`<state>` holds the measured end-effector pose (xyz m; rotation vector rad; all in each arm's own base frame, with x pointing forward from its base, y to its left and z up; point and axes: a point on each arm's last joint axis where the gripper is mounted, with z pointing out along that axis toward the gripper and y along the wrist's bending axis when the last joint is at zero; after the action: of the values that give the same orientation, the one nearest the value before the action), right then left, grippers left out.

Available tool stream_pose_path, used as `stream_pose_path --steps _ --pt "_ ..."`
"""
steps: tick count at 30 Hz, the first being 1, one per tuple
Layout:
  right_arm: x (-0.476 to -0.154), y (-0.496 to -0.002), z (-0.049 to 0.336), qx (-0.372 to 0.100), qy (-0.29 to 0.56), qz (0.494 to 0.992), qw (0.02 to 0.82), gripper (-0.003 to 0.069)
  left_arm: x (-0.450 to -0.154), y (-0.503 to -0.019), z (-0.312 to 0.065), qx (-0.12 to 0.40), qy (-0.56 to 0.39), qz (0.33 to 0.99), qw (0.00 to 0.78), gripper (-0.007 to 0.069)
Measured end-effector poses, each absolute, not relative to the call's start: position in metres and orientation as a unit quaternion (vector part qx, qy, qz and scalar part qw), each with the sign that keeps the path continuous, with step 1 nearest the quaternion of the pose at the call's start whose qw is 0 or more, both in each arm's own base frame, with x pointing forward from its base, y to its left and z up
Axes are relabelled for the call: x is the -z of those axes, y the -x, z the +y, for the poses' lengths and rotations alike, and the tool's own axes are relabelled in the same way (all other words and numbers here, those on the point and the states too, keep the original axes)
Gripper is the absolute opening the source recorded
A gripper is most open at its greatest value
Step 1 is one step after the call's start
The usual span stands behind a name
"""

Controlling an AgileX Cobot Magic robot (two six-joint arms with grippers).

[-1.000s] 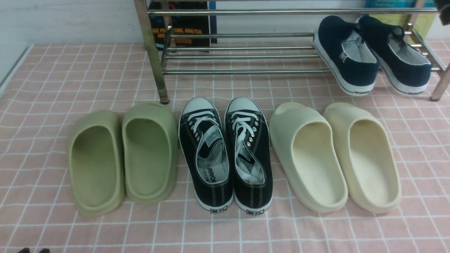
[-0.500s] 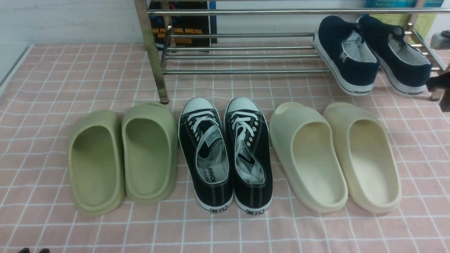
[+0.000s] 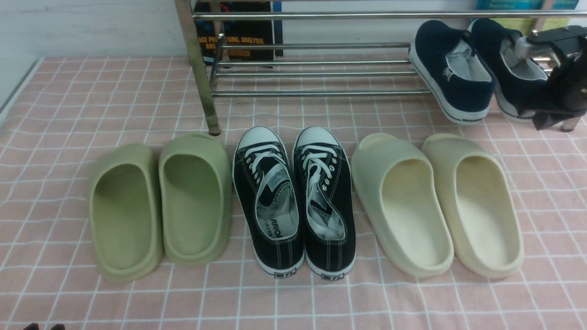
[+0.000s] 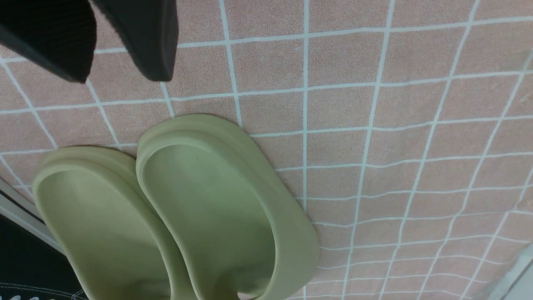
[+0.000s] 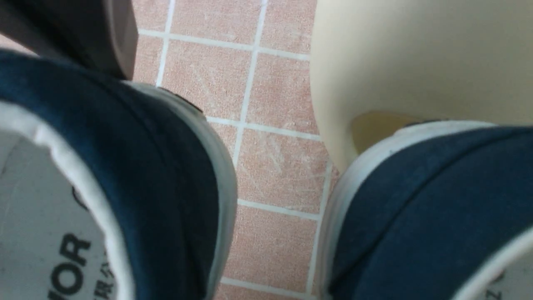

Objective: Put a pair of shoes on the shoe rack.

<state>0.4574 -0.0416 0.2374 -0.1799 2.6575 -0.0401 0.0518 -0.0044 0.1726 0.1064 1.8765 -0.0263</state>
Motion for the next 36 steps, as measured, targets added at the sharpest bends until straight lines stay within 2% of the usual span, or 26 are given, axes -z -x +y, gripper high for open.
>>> stream_pose_path --steps 3,8,10,12,14,15,19,21,23,25,30,31,32,33,34,35,36 --pt "-0.244 -0.454 -0.044 0.032 0.076 0.969 0.234 -0.0009 -0.173 -0.052 -0.004 0.011 -0.046 0.806 0.59 0.0239" --pt "-0.275 -0.442 -0.046 0.054 0.086 0.963 0.25 -0.0006 -0.173 -0.052 -0.004 0.011 -0.046 0.806 0.59 0.0239" --pt "-0.307 -0.428 -0.044 0.06 0.085 0.955 0.277 -0.0004 -0.173 -0.052 -0.004 0.011 -0.046 0.806 0.59 0.0239" --pt "-0.325 -0.419 -0.043 0.064 0.085 0.95 0.294 -0.0004 -0.173 -0.052 -0.004 0.011 -0.046 0.806 0.59 0.0239" --pt "-0.371 -0.392 -0.041 0.073 0.083 0.933 0.343 -0.0004 -0.173 -0.052 -0.004 0.011 -0.046 0.806 0.59 0.0239" --pt "-0.375 -0.39 -0.04 0.073 0.082 0.931 0.347 -0.0004 -0.173 -0.052 -0.004 0.011 -0.046 0.806 0.59 0.0239" --pt "-0.453 -0.326 -0.032 0.077 0.076 0.89 0.444 -0.0003 -0.173 -0.052 -0.004 0.011 -0.046 0.806 0.59 0.0239" --pt "-0.479 -0.295 -0.027 0.072 0.07 0.87 0.483 -0.0003 -0.173 -0.052 -0.004 0.011 -0.046 0.806 0.59 0.0239" --pt "-0.489 -0.279 -0.025 0.067 0.064 0.861 0.5 -0.0003 -0.173 -0.052 -0.004 0.011 -0.046 0.806 0.59 0.0239" --pt "-0.502 -0.236 -0.02 0.06 0.05 0.834 0.546 -0.0002 -0.173 -0.052 -0.004 0.011 -0.046 0.806 0.59 0.0239" --pt "-0.498 -0.184 -0.016 0.078 0.042 0.774 0.627 -0.0001 -0.173 -0.052 -0.004 0.011 -0.046 0.806 0.59 0.0239" --pt "-0.488 -0.16 -0.014 0.089 0.039 0.744 0.661 -0.0001 -0.173 -0.052 -0.004 0.011 -0.046 0.806 0.59 0.0239" --pt "-0.488 -0.158 -0.014 0.091 0.038 0.734 0.672 -0.0001 -0.173 -0.052 -0.004 0.011 -0.046 0.806 0.59 0.0239" --pt "-0.473 -0.136 -0.013 0.096 0.032 0.702 0.705 0.0 -0.173 -0.052 -0.004 0.011 -0.046 0.806 0.59 0.0239" --pt "-0.469 -0.138 -0.013 0.096 0.032 0.703 0.704 0.0 -0.173 -0.052 -0.004 0.011 -0.046 0.806 0.59 0.0239" --pt "-0.452 -0.113 -0.011 0.094 0.022 0.666 0.74 0.0001 -0.173 -0.052 -0.004 0.011 -0.046 0.806 0.59 0.0239" --pt "-0.443 -0.104 -0.01 0.091 0.016 0.651 0.753 0.0002 -0.173 -0.052 -0.004 0.011 -0.046 0.806 0.59 0.0239"
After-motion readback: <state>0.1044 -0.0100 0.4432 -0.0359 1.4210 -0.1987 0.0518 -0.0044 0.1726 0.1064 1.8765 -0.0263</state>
